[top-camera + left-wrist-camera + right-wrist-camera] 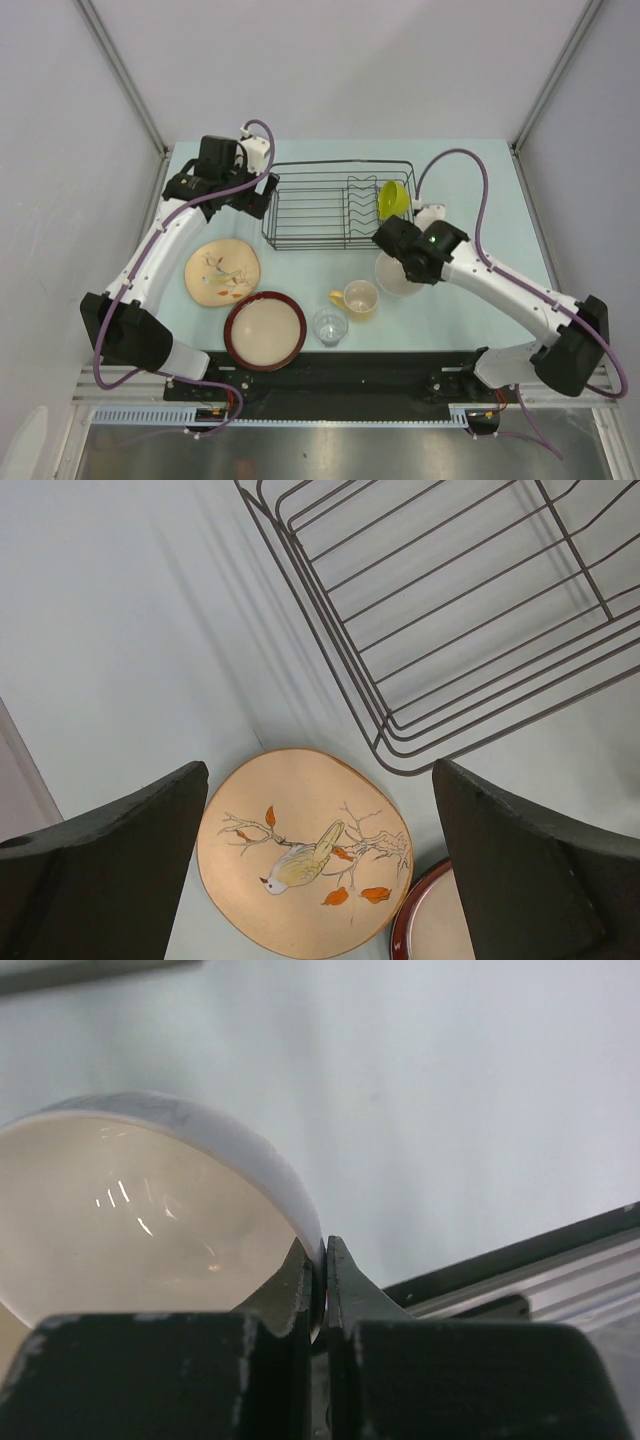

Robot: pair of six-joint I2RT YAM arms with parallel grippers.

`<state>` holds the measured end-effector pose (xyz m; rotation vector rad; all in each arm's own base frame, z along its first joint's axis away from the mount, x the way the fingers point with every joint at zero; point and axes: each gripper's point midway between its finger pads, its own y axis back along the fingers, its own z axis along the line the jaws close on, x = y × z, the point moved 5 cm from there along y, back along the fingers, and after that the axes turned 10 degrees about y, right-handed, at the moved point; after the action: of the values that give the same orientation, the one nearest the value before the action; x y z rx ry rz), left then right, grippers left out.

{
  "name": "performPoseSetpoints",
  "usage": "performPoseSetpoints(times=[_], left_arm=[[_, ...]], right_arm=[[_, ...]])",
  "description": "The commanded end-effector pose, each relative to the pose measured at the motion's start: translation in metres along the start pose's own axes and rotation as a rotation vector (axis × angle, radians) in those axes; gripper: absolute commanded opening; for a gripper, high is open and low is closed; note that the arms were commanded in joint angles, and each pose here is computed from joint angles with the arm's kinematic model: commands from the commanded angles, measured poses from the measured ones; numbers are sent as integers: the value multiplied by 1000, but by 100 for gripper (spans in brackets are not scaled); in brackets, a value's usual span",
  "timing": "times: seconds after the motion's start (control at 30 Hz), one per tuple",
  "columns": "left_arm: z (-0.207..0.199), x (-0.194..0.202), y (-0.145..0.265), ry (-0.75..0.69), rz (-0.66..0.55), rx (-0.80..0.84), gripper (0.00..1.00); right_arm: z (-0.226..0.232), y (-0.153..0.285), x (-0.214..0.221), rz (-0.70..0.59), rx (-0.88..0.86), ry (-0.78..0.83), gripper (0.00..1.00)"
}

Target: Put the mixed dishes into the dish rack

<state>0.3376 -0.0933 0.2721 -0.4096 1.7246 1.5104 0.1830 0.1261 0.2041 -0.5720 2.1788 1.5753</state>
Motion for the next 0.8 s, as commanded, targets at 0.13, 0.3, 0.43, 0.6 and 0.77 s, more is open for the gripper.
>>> performPoseSetpoints(times=[0.13,0.3,0.43,0.6,0.77], left_arm=[[1,-4,9,0,-50,-1,100],[2,0,8,-4,-45,-7,100],[3,-2,13,-9,-56,-18,100],[4,4,11,-12,-45,-23,100],[4,3,10,-13,-48,-22,100]], right_arm=[[-46,10,-104,-200,297,90,0],[-46,0,-173,-246,460,181,0],[-28,-8,-203,-261,522,261,0],[-10,-23,-199,-228,552,345,0],[-6,-23,-192,-225,559,377,0]])
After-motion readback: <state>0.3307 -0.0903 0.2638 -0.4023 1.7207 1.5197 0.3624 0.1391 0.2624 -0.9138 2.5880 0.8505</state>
